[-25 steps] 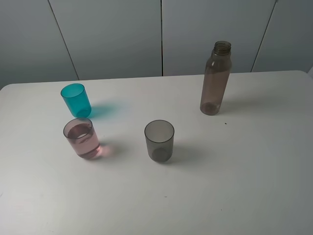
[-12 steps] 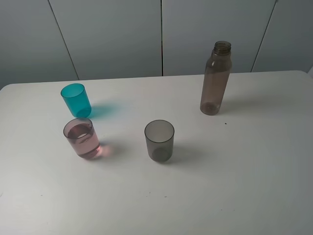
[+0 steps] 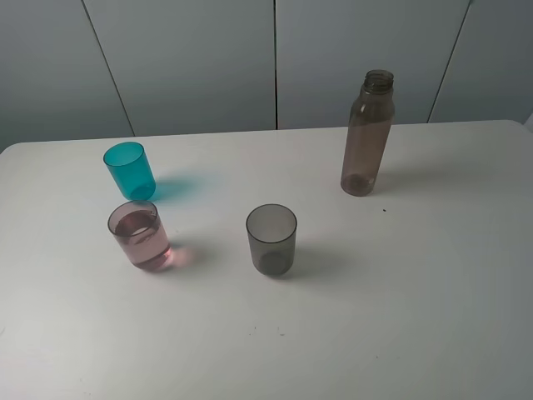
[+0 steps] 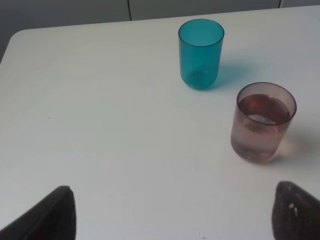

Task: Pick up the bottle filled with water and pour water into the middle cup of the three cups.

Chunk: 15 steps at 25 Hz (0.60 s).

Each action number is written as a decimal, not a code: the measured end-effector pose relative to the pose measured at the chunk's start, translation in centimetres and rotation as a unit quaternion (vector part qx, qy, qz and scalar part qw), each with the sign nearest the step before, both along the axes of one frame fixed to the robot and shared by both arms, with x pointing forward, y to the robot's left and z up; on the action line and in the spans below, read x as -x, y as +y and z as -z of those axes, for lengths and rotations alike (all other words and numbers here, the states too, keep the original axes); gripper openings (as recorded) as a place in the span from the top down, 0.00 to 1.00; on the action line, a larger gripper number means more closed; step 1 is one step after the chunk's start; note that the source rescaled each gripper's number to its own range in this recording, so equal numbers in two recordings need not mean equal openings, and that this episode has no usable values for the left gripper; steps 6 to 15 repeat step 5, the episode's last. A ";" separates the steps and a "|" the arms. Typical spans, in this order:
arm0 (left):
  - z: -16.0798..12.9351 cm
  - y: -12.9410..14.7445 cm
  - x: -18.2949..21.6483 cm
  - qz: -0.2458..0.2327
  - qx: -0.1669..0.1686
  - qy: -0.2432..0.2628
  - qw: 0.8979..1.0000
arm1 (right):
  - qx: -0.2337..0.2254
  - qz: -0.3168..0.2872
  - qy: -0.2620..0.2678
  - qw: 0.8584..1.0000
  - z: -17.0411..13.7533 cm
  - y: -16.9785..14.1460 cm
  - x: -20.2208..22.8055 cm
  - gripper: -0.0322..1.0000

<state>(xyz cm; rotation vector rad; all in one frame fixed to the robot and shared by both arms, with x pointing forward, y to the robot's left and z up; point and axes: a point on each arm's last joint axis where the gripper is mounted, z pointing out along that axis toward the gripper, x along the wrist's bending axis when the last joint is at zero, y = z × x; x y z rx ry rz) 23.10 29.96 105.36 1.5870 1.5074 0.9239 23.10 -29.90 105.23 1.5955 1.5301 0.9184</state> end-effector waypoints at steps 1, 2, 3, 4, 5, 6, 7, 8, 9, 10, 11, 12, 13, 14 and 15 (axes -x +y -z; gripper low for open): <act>0.0 0.0 0.0 0.000 0.000 0.000 1.000 | 0.000 0.000 0.000 1.000 0.0 0.0 0.0 0.00; 0.0 0.0 0.0 0.000 0.000 0.000 1.000 | 0.000 0.000 0.000 1.000 0.0 0.0 0.0 0.00; 0.0 0.0 0.0 0.000 0.000 0.000 1.000 | 0.000 0.000 0.000 1.000 0.0 0.0 0.0 0.00; 0.0 0.0 0.0 0.000 0.000 0.000 1.000 | 0.000 0.000 0.000 1.000 0.0 0.0 0.0 0.00; 0.0 0.0 0.0 0.000 0.000 0.000 1.000 | 0.000 0.000 0.000 1.000 0.0 0.0 0.0 0.00; 0.0 0.0 0.0 0.000 0.000 0.000 1.000 | 0.000 0.000 0.000 1.000 0.0 0.0 0.0 0.00; 0.0 0.0 0.0 0.000 0.000 0.000 1.000 | 0.000 0.000 0.000 1.000 0.0 0.0 0.0 0.00; 0.0 0.0 0.0 0.000 0.000 0.000 1.000 | 0.000 0.000 0.000 1.000 0.0 0.0 0.0 0.00; 0.0 0.0 0.0 0.000 0.000 0.000 1.000 | 0.000 0.000 0.000 1.000 0.0 0.0 0.0 0.00; 0.0 0.0 0.0 0.000 0.000 0.000 1.000 | 0.000 0.000 0.000 1.000 0.0 0.0 0.0 0.00; 0.0 0.0 0.0 0.000 0.000 0.000 1.000 | 0.000 0.000 0.000 1.000 0.0 0.0 0.0 0.00; 0.0 0.0 0.0 0.000 0.000 0.000 1.000 | 0.000 0.000 0.000 1.000 0.0 0.0 0.0 0.00; 0.0 0.0 0.0 0.000 0.000 0.000 1.000 | 0.000 0.000 0.000 1.000 0.0 0.0 0.0 0.00; 0.0 0.0 0.0 0.000 0.000 0.000 1.000 | 0.000 0.000 0.000 1.000 0.0 0.0 0.0 0.00; 0.0 0.0 0.0 0.000 0.000 0.000 1.000 | 0.000 0.000 0.000 1.000 0.0 0.0 0.0 0.00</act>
